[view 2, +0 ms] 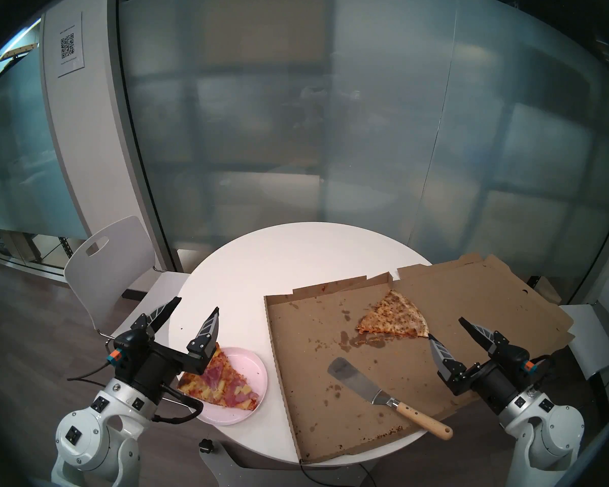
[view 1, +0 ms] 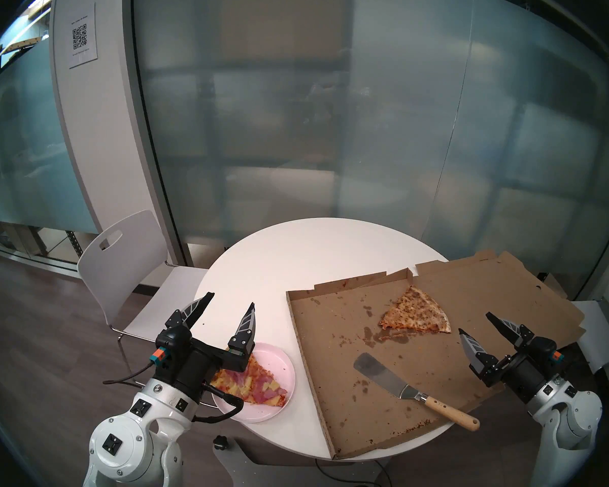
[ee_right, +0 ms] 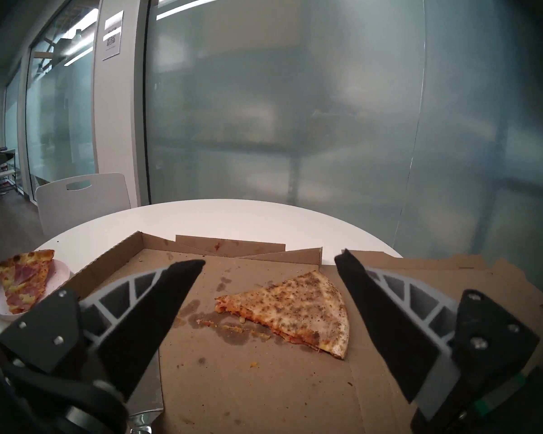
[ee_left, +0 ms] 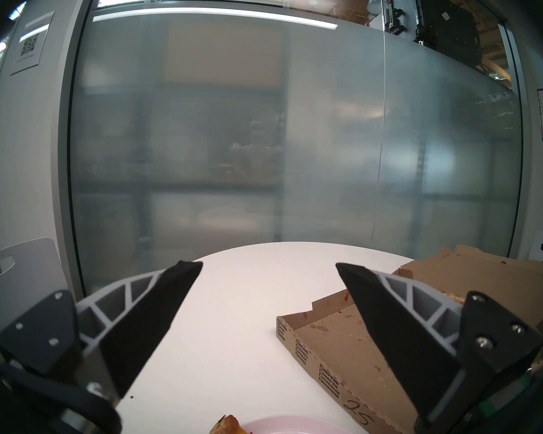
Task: Put pizza slice onto the plate
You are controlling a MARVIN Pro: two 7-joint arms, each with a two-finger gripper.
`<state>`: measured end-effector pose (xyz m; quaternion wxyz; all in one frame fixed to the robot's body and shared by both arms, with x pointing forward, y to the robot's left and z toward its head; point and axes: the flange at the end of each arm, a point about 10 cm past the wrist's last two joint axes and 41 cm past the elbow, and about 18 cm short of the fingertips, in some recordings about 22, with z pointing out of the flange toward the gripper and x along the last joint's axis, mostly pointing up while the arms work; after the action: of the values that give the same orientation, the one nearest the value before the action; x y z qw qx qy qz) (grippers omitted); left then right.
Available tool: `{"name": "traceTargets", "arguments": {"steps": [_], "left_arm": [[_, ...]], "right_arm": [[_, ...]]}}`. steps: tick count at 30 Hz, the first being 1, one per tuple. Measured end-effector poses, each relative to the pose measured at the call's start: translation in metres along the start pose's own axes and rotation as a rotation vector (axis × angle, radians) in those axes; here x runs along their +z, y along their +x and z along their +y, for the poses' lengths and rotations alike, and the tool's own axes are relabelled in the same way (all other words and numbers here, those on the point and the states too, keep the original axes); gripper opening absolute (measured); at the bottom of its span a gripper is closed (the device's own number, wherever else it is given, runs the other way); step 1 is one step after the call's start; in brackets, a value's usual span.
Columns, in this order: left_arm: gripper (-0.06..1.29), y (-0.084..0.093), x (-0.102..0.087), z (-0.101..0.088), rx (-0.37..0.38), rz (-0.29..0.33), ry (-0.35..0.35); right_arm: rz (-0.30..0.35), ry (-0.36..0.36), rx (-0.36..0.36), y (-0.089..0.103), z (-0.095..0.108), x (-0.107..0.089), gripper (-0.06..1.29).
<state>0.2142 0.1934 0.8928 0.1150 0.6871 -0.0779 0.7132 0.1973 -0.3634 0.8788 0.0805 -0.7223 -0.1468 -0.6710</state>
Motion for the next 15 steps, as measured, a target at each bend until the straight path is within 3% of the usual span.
{"name": "traceTargets", "arguments": {"steps": [15], "left_arm": [[1.23, 0.0, 0.0, 0.0, 0.0, 0.0, 0.0]], "right_arm": [[0.008, 0.001, -0.003, 0.0012, 0.0004, 0.0003, 1.19]]}}
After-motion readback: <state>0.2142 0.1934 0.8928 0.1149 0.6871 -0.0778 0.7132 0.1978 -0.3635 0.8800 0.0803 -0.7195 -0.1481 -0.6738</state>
